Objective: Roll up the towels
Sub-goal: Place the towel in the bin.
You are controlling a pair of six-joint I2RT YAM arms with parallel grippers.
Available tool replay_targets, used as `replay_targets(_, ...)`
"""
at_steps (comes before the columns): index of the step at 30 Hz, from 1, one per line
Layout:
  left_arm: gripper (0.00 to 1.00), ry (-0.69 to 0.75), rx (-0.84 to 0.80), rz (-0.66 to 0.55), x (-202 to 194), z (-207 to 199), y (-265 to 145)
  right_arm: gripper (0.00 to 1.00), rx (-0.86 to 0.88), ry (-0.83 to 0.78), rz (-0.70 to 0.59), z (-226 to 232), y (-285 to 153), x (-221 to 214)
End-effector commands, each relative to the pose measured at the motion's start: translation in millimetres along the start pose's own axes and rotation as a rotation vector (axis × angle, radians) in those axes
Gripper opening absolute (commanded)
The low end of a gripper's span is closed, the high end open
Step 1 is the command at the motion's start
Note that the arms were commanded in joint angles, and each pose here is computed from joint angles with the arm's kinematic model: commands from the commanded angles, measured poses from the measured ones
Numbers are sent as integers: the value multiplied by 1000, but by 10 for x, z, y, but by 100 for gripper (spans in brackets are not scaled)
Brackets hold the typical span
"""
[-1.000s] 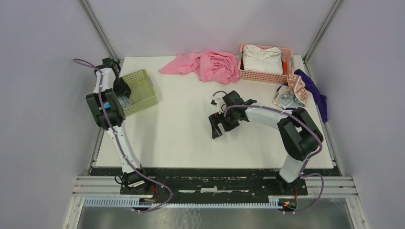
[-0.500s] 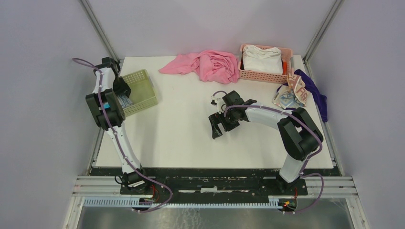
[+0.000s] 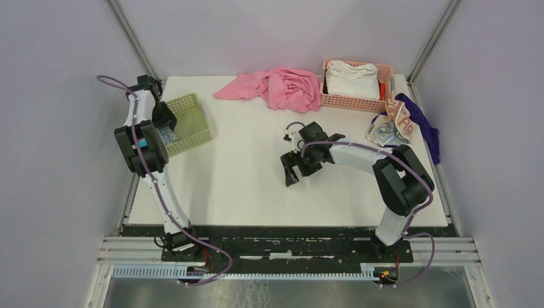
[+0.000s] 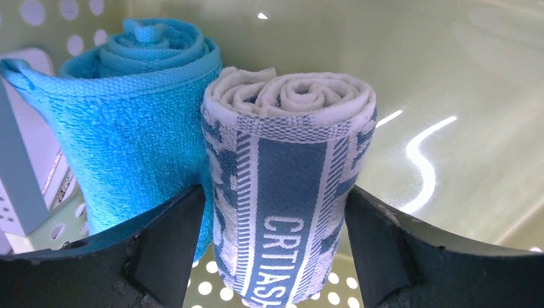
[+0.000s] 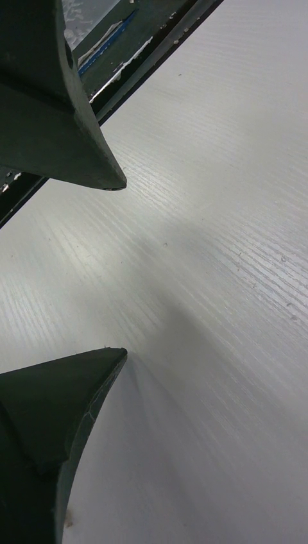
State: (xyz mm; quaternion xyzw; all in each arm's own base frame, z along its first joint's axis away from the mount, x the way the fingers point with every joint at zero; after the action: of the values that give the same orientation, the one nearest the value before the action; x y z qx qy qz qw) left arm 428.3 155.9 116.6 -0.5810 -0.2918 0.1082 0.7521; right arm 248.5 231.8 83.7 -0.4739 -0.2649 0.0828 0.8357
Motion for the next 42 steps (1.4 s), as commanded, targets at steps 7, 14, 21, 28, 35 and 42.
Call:
replay_targets(7, 81, 138, 196, -19, -132, 56, -60, 100, -1, -21, -33, 8, -46, 44)
replay_targets(14, 85, 171, 207, -19, -148, -15, -70, 100, 1, -24, -36, 19, -57, 43)
replay_targets(21, 90, 135, 156, -104, 14, -68, -312, 100, -11, -25, -40, 7, -67, 51)
replay_targets(28, 100, 111, 116, -155, 64, -80, -457, 100, -19, -28, -42, 1, -76, 54)
replay_targets(35, 99, 86, 67, -194, 82, -92, -631, 100, -39, -31, -51, -8, -109, 63)
replay_targets(42, 99, 58, -19, -284, -82, -258, -952, 100, -128, -19, -84, -67, -206, 114)
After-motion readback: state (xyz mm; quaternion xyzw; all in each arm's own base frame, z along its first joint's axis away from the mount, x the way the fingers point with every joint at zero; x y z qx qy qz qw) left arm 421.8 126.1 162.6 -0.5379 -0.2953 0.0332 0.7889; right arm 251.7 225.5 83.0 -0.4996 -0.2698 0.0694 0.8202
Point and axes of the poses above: each gripper's point midway between its finger pads, its own y axis out along the fingers, its own z axis along the line the jaws close on, x = y × z, the point moved 6 cm from there along -y, back along the fingers, and after that the axes turned 5 degrees about y, right-handed, at the moved point
